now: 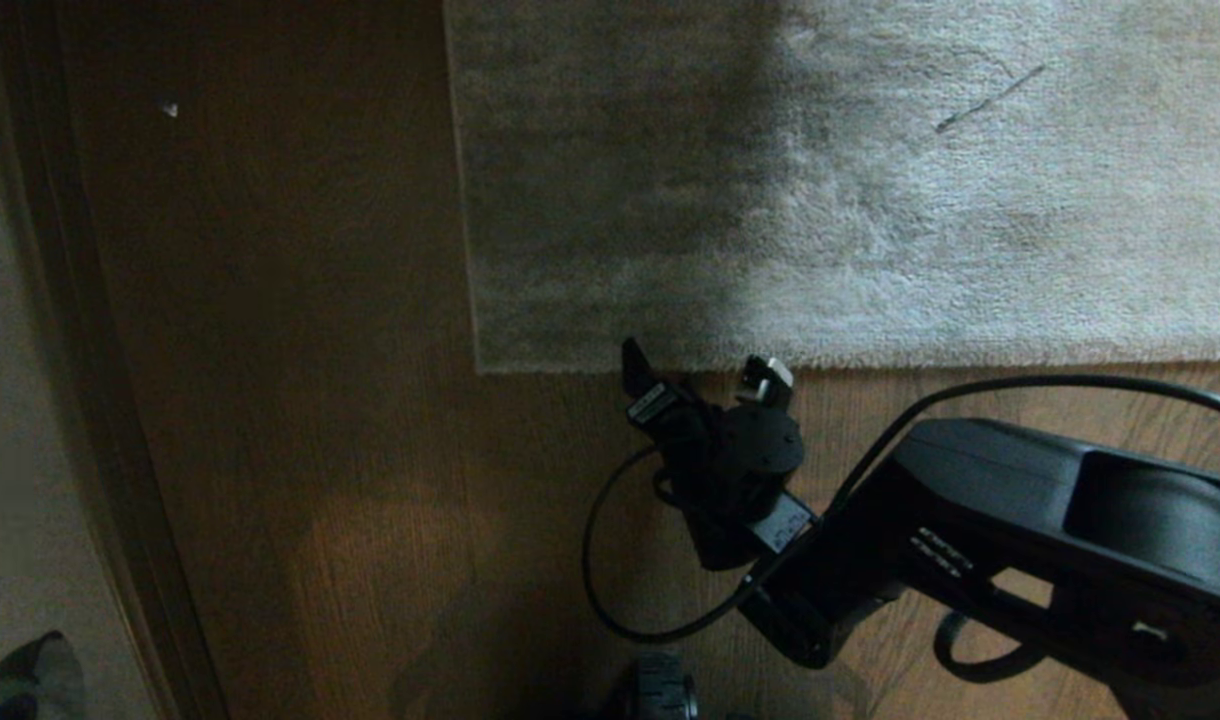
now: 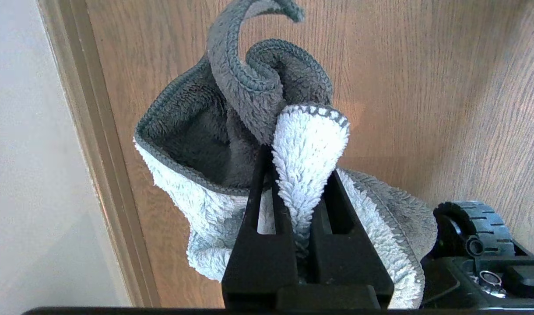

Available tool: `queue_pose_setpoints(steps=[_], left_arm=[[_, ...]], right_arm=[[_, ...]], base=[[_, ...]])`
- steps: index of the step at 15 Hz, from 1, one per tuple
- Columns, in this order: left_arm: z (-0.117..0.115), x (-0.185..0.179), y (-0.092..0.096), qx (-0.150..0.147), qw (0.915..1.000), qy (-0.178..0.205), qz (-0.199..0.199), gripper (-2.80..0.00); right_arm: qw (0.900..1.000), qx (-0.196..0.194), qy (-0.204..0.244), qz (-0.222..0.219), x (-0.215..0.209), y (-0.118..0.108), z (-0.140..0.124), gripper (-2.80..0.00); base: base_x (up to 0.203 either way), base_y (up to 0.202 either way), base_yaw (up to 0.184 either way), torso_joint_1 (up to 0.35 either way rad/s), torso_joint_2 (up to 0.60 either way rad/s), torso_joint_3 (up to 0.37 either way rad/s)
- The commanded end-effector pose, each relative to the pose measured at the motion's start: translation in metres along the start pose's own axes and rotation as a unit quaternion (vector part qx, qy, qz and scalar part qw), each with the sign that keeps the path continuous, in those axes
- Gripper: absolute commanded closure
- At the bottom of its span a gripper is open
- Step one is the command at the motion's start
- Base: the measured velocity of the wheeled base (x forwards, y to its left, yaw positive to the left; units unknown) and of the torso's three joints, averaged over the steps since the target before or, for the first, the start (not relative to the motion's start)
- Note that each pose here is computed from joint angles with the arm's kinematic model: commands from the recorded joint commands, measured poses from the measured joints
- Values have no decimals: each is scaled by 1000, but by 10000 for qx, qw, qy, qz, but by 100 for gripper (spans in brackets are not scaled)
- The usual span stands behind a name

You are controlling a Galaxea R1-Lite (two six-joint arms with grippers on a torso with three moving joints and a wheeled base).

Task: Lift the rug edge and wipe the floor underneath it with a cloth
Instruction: Lift up the carpet

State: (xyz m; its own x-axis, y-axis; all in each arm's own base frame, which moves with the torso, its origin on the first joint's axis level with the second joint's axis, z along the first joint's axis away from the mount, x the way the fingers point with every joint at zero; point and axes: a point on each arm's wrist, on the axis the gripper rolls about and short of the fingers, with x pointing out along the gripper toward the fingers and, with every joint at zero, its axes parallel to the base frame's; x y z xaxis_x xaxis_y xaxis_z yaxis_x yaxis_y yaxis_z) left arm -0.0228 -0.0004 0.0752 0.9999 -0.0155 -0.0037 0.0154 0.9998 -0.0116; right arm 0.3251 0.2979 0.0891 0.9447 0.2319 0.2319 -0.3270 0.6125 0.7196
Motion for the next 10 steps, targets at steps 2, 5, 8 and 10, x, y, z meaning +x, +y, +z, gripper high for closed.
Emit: queue_pose_setpoints(steps=[2, 5, 8, 10], left_arm=[[0, 0, 0, -4, 10000, 5, 1, 0], [0, 0, 0, -4, 10000, -3, 1, 0], [0, 0, 0, -4, 10000, 0, 1, 0], [0, 0, 0, -4, 10000, -3, 1, 0]], right_arm=[[9996, 103, -266, 88, 6, -1, 8, -280], [9991, 93, -387, 130, 11, 1, 13, -280], [9987, 46, -478, 147, 15, 1, 21, -280], [9981, 40, -585, 165, 18, 2, 29, -280]], base=[[0, 0, 0, 0, 0, 0], [0, 0, 0, 0, 0, 0], [0, 0, 0, 0, 0, 0], [0, 0, 0, 0, 0, 0]])
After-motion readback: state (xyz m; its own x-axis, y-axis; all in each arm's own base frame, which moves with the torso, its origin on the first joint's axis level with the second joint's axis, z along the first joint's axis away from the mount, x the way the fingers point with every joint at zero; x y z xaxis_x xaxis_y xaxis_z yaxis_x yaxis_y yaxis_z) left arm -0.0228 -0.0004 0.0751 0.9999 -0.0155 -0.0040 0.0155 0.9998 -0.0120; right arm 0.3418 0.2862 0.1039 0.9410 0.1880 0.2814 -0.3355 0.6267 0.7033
